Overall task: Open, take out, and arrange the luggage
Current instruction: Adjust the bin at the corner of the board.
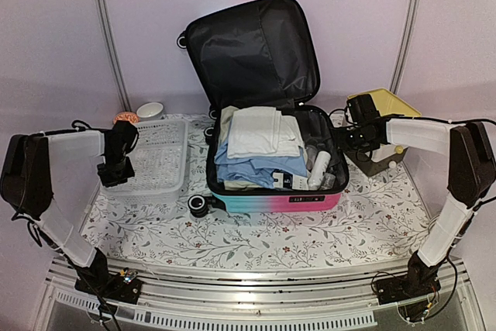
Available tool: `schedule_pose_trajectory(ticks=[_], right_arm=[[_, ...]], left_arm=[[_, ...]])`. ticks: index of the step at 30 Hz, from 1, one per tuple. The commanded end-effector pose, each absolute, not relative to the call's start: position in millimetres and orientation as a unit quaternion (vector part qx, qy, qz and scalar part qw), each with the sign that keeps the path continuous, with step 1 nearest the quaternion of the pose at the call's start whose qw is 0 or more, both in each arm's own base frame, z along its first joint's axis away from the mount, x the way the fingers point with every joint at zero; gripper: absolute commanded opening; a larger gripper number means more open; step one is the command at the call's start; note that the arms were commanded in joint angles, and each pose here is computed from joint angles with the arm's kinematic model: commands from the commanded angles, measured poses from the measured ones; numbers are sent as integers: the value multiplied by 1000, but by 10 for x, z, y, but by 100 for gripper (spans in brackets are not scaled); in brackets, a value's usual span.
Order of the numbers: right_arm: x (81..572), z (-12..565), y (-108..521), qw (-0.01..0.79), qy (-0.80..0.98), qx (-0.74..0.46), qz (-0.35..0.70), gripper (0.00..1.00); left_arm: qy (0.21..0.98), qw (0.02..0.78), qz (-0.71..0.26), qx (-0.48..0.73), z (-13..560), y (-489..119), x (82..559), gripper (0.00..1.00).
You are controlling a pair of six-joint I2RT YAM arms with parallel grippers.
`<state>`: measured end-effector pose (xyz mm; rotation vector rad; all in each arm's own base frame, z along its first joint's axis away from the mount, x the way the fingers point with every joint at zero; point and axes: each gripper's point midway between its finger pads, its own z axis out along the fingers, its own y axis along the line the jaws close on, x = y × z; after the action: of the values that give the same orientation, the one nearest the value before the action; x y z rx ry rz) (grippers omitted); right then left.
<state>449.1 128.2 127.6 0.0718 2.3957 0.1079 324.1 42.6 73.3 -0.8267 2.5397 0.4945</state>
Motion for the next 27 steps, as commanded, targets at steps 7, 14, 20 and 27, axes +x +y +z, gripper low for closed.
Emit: schedule_pose_trajectory(ticks=[7, 14, 20, 27], right_arm=[[4496, 1372, 1190, 376, 925, 44, 29, 58], [4482, 1428, 1207, 379, 924, 39, 35, 62], [4450, 1531, 1232, 384, 922, 32, 45, 64], [4359, 1500, 1222, 377, 924, 29, 50, 65]], left_arm=[[872, 245, 235, -351, 1082, 811, 3149, 17], [903, 318, 138, -253, 1539, 214, 3510, 26], [907, 403, 3, -120, 2149, -711, 3703, 32], [901, 410, -142, -12, 2280, -1691, 3686, 42]])
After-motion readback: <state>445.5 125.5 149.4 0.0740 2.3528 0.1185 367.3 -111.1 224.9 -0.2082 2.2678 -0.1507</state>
